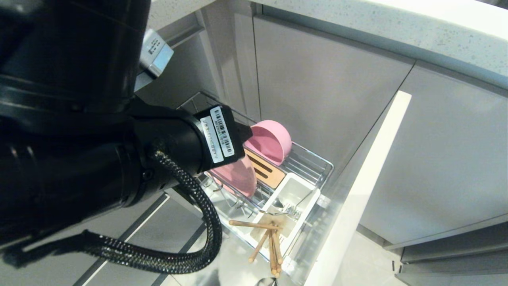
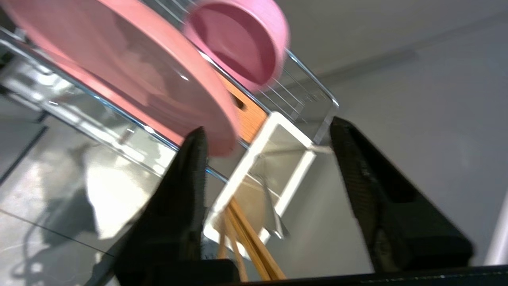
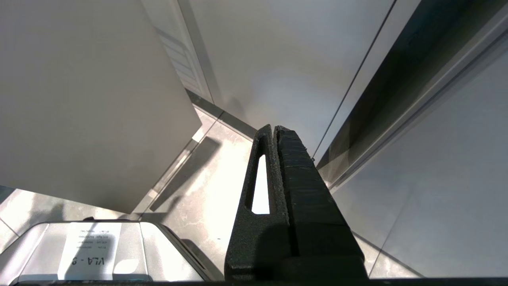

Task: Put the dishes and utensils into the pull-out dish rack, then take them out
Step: Take the plate out of the cupboard

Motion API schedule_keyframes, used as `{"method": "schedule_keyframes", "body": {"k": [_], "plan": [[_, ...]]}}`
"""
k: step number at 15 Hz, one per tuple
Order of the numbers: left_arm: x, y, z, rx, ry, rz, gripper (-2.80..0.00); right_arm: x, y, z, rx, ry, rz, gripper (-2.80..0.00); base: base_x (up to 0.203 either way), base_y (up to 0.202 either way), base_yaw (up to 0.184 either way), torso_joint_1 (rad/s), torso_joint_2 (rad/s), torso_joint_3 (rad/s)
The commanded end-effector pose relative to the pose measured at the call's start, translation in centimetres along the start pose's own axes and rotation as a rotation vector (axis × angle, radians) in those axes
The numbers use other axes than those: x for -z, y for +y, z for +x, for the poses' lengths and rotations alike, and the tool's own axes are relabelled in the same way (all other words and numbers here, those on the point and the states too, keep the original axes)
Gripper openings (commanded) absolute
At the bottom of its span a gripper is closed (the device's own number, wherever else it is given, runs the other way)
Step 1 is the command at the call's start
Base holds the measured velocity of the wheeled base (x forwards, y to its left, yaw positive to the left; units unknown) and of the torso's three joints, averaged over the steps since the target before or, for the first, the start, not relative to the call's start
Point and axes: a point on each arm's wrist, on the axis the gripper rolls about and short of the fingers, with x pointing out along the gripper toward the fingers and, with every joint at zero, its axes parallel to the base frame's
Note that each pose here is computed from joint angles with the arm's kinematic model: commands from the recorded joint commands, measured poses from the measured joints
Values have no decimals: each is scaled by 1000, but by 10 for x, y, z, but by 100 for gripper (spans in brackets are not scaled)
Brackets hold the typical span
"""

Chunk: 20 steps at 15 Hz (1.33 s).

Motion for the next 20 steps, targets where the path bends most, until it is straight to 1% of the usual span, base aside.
{"method": "schedule_keyframes", "body": {"k": [1, 2, 4, 7, 8, 10, 12, 14, 18, 19, 20], "plan": [[-3, 6, 11, -53, -13, -12, 0, 0, 0, 0, -1, 1, 0, -280, 0, 0, 0, 0, 0, 0], [-4, 8, 17, -77, -16, -14, 0, 0, 0, 0, 0, 1, 0, -280, 0, 0, 0, 0, 0, 0], [-7, 15, 38, -151, -23, -23, 0, 0, 0, 0, -1, 1, 0, -280, 0, 0, 0, 0, 0, 0], [-2, 19, 61, -214, -7, -13, 0, 0, 0, 0, 0, 1, 0, -280, 0, 0, 0, 0, 0, 0], [0, 18, 65, -219, -2, -15, 0, 0, 0, 0, 0, 1, 0, -280, 0, 0, 0, 0, 0, 0], [1, 15, 71, -220, -2, -41, 0, 0, 0, 0, -2, 1, 0, -280, 0, 0, 0, 0, 0, 0], [2, 16, 80, -241, -1, -49, 0, 0, 0, 0, 0, 1, 0, -280, 0, 0, 0, 0, 0, 0], [4, 15, 85, -240, -7, -61, 0, 0, 0, 0, 0, 1, 0, -280, 0, 0, 0, 0, 0, 0], [6, 16, 91, -252, -3, -60, 0, 0, 0, 0, 0, 1, 0, -280, 0, 0, 0, 0, 0, 0], [6, 16, 91, -252, -3, -61, -280, 0, 0, 0, -1, 1, 0, -280, 0, 0, 0, 0, 0, 0], [6, 16, 91, -253, -2, -60, -280, 0, 0, 0, 0, 1, 0, -280, 0, 0, 0, 0, 0, 0]]}}
